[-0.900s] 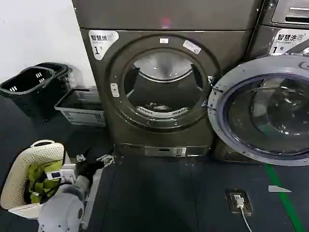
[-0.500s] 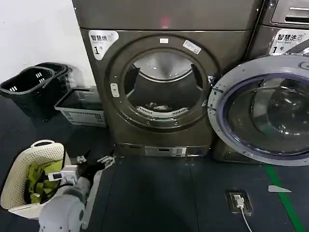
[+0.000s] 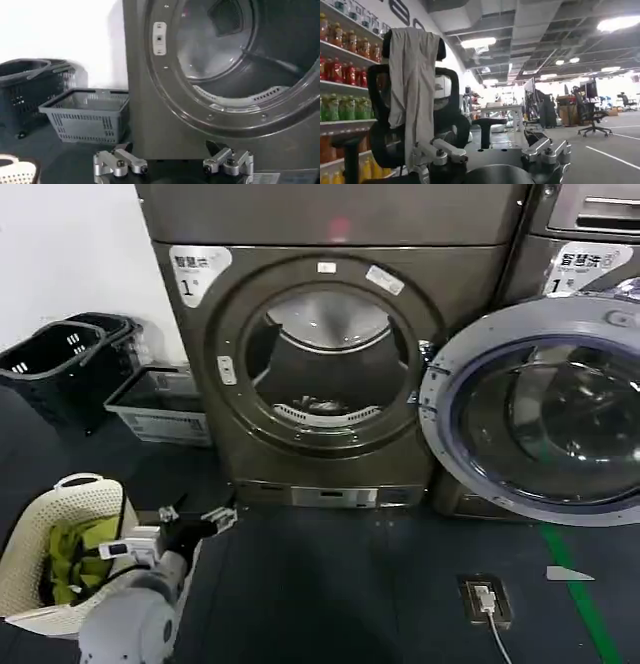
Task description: Grasp the clothes from the dryer.
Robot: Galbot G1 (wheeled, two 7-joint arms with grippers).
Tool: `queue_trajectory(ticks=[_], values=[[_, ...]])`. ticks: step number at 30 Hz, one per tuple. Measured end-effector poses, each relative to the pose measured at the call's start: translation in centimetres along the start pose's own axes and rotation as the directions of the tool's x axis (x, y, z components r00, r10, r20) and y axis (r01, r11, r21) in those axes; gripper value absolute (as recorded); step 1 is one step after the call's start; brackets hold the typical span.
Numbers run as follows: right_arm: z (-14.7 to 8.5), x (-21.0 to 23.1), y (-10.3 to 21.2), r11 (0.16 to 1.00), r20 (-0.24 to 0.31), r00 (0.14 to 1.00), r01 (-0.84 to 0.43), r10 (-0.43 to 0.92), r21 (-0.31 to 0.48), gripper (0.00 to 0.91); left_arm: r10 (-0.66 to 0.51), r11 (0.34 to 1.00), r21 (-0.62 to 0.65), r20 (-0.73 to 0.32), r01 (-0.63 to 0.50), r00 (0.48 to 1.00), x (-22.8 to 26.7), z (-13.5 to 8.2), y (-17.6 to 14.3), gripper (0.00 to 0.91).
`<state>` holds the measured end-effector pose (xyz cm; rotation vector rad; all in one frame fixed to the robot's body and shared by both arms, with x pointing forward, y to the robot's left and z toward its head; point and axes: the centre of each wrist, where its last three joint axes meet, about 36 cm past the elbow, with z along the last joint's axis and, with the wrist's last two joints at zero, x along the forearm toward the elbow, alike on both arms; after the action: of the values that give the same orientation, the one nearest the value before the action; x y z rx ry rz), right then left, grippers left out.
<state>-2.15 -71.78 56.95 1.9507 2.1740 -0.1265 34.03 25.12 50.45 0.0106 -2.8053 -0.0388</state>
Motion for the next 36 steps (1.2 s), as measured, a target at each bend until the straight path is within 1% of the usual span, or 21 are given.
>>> queue_trajectory(ticks=[7, 25, 36], values=[[0.2, -0.1, 0.1, 1.0, 0.003, 1.0, -0.001, 0.001, -0.003, 0.907, -0.011, 1.0, -0.001, 0.003, 0.011, 1.0, -0.1, -0.1, 0.1, 0.907], [0.9, 0.3, -0.2, 1.0, 0.005, 1.0, -0.015, 0.015, -0.002, 0.907, 0.003, 1.0, 0.001, 0.0, -0.003, 1.0, -0.1, 0.0, -0.1, 0.907], [0.9, 0.6, -1.3, 0.998, 0.03, 0.998, -0.064, 0.064, -0.007, 0.907, 0.018, 1.0, 0.001, 0.003, -0.018, 1.0, -0.2, -0.1, -0.5, 0.907]])
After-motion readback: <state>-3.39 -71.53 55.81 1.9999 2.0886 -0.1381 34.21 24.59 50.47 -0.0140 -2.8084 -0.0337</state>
